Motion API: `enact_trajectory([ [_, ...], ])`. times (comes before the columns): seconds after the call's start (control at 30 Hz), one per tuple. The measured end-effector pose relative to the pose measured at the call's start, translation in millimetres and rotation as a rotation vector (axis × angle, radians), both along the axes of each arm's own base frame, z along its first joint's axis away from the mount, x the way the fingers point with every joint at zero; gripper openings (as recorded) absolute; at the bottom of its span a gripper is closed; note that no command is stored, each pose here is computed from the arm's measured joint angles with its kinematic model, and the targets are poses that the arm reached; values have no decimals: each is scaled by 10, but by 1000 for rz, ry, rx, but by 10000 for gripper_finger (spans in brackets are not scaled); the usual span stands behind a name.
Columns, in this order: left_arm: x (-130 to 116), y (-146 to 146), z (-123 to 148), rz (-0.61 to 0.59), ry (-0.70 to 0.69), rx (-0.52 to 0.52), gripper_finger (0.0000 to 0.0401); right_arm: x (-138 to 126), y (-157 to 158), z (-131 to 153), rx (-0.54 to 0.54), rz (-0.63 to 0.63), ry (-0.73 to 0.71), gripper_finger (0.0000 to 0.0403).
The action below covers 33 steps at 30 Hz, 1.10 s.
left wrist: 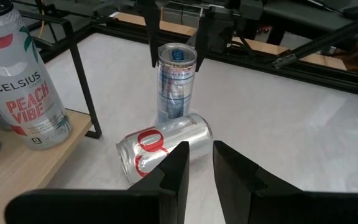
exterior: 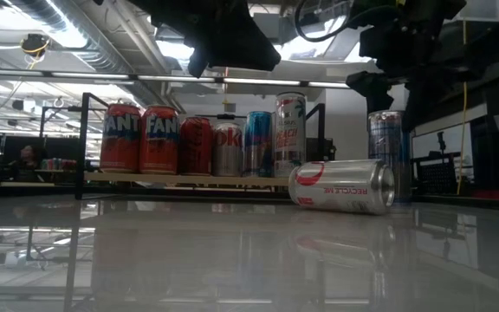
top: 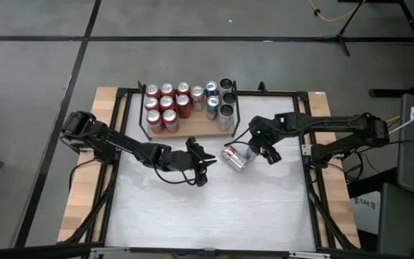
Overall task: Place canned beverage on shelf
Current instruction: Put the blue soda can on the shelf aligned with the other blue soda cans
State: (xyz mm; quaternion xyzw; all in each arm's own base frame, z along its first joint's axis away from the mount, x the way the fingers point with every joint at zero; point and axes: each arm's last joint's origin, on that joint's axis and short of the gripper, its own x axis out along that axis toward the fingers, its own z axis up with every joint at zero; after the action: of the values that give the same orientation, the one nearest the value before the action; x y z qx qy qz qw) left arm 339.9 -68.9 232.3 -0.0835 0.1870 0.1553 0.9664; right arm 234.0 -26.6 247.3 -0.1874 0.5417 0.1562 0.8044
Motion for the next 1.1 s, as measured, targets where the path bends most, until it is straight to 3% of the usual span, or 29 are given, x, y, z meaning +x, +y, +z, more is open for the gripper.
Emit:
enact_trajectory([
  [0.17, 0, 0, 0, 0, 0, 0, 64, -1, -3, 1, -5, -17, 2, 230],
  [0.5, 0, 0, 0, 0, 0, 0, 64, -28, -42, 3, -65, -268, 29, 235],
  [1.1, -1, -1, -2, -4, 5, 8, 64, -49, -82, -9, 116, -1121, -42, 238],
])
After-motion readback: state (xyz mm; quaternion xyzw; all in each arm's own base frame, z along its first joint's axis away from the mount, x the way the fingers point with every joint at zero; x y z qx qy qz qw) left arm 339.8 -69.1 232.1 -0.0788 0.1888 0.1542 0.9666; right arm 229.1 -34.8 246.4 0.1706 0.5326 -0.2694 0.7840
